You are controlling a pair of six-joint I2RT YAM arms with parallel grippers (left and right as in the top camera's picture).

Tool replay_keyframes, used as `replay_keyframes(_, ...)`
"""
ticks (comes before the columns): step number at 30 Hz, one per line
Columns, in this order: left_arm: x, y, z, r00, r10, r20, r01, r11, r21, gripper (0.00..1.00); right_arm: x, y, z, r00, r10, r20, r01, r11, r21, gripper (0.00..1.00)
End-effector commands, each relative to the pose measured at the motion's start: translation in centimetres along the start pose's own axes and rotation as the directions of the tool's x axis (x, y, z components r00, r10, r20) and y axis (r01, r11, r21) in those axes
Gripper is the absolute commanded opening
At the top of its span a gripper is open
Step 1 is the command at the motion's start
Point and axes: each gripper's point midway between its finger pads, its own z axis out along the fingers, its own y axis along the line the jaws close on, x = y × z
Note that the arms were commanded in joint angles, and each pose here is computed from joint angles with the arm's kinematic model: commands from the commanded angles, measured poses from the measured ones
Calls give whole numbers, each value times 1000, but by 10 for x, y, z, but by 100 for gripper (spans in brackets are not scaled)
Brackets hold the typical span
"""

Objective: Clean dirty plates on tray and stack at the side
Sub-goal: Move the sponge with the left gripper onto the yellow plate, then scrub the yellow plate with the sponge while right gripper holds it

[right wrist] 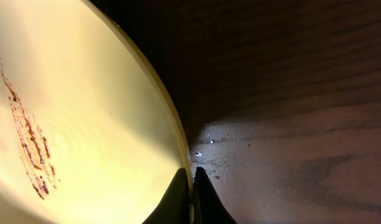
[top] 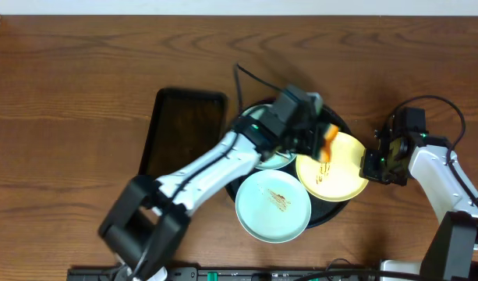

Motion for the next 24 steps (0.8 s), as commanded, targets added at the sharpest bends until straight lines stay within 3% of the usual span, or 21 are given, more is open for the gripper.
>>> replay_keyframes(1, 5, -3, 17, 996, -84, -37, 85, 996, 25, 7, 5, -2, 4, 1000, -10, -18, 11, 1000, 20, 1)
replay_keyframes(6, 16, -9, 42, 992, -91, -92, 100, 990, 102, 7, 5, -2, 4, 1000, -10, -16, 11, 1000, 19, 1)
replay_keyframes(15, 40, 11, 81, 977, -147, -153, 158, 986, 60, 7, 5, -2, 4, 1000, -10, -18, 11, 1000, 20, 1)
replay_keyframes(19, 39, 39, 86, 980, -165, -115, 160, 986, -45, 7, 5, -2, 4, 1000, -11, -18, 11, 1000, 20, 1)
replay_keyframes(24, 38, 96, 73, 972, -232, -38, 211, 933, -291, 7, 5, -2, 4, 1000, -10, -20, 11, 1000, 20, 1)
